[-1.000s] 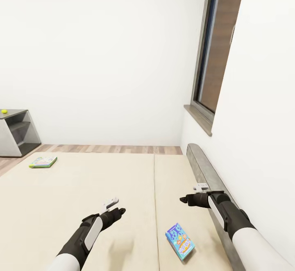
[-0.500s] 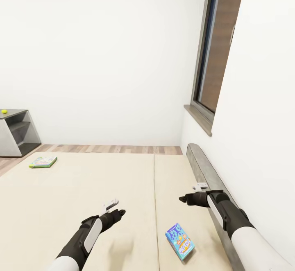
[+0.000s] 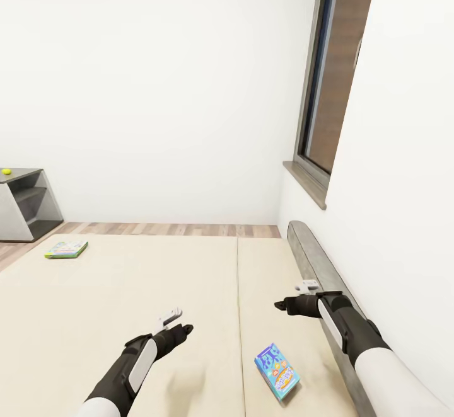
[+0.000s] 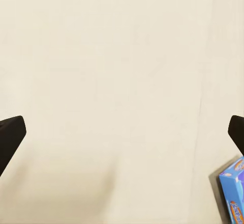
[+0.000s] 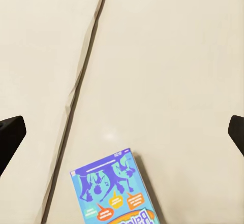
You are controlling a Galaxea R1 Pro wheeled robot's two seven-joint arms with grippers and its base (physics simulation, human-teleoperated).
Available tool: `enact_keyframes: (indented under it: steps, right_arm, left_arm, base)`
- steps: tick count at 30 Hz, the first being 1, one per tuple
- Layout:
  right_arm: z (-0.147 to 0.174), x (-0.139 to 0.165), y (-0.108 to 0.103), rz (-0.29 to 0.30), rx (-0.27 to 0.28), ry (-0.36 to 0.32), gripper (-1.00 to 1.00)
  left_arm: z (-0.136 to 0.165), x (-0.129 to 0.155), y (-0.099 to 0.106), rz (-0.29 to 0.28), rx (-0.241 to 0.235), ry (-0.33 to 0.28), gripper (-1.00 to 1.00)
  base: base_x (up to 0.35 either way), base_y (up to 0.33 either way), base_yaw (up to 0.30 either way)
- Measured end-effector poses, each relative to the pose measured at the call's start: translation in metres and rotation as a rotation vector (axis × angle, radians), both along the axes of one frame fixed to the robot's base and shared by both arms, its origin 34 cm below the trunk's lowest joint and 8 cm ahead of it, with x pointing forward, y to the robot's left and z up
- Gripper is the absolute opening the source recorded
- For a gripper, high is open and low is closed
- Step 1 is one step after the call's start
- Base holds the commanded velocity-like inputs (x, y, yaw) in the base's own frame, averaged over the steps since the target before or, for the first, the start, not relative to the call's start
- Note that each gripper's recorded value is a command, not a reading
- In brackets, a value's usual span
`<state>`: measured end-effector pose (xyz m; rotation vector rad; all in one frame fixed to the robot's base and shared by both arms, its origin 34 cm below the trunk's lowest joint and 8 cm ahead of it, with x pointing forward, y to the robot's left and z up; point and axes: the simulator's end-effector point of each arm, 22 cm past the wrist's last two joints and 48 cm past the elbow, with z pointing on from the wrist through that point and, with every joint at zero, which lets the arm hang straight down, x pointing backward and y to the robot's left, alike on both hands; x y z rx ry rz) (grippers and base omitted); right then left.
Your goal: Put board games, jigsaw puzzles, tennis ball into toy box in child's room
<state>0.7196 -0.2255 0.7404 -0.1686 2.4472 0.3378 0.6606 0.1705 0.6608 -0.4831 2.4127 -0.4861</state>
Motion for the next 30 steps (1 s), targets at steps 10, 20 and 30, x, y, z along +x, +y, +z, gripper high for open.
enact_keyframes:
  steps: [10, 20, 30]
  right_arm:
    - [0.0003, 0.0002, 0.0004, 0.001, 0.0, 0.0, 1.0]
    - [0.0004, 0.0002, 0.0006, 0.001, 0.0, 0.0, 1.0]
    - [0.0003, 0.0002, 0.0011, 0.002, 0.0, 0.0, 1.0]
  left_arm:
    - [-0.0004, -0.0006, -0.0001, 0.0, 0.0, 0.0, 1.0]
    - [-0.0004, -0.0008, -0.0011, -0.002, -0.001, 0.0, 1.0]
    - [-0.0003, -0.0009, -0.0019, -0.002, -0.001, 0.0, 1.0]
  base:
    - [0.0, 0.0, 0.0]
    - [0.0, 0.0, 0.0]
    - [0.0, 0.0, 0.0]
